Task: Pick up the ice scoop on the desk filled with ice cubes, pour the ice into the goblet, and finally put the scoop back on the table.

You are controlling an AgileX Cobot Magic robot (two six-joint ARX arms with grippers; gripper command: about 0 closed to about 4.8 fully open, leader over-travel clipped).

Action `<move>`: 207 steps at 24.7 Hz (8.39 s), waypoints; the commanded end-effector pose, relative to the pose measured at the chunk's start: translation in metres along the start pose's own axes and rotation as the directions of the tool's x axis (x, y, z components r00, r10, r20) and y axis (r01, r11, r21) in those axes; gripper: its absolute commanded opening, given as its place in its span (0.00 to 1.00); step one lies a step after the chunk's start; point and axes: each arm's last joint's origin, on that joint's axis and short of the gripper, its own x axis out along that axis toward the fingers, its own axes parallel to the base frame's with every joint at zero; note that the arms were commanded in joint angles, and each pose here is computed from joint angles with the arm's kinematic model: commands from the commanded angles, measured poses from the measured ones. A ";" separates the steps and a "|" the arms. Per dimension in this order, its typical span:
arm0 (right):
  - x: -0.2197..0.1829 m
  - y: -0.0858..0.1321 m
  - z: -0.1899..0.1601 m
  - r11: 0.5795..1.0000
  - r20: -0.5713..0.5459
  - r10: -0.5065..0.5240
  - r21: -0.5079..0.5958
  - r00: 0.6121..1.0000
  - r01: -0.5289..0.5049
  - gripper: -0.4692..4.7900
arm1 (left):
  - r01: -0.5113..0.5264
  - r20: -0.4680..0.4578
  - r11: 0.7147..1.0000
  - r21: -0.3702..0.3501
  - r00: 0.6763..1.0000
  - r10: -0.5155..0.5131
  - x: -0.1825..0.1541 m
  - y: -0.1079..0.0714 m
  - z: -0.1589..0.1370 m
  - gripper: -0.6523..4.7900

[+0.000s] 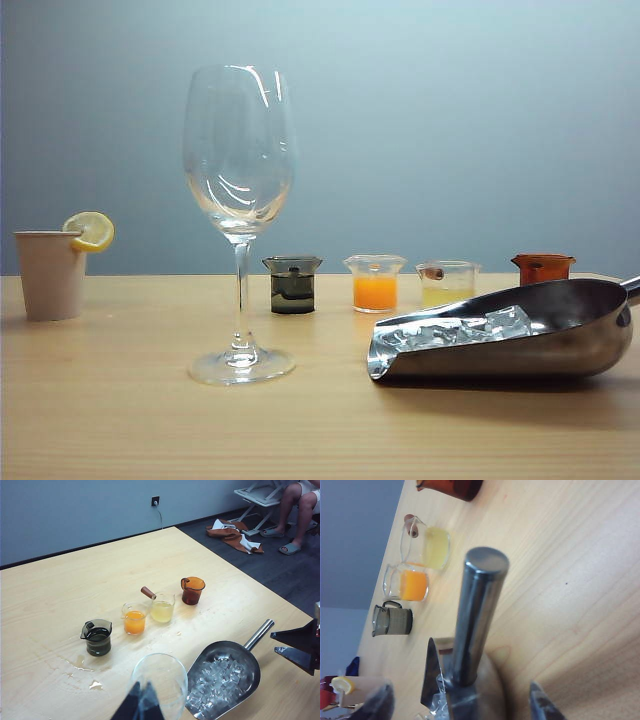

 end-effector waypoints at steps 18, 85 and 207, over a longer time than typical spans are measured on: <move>0.006 -0.010 -0.003 0.999 0.054 0.053 -0.008 0.997 -0.053 0.90 | 0.005 0.021 0.999 0.032 1.000 -0.005 -0.002 0.000 0.003 0.11; 0.054 -0.012 0.010 0.990 0.068 0.142 -0.002 0.988 -0.142 0.89 | 0.004 0.010 0.999 0.050 1.000 -0.004 -0.001 0.000 0.002 0.11; 0.052 -0.012 0.026 0.958 0.101 0.189 0.201 0.977 -0.206 0.09 | 0.005 -0.016 0.994 0.110 1.000 -0.003 0.002 0.000 0.000 0.11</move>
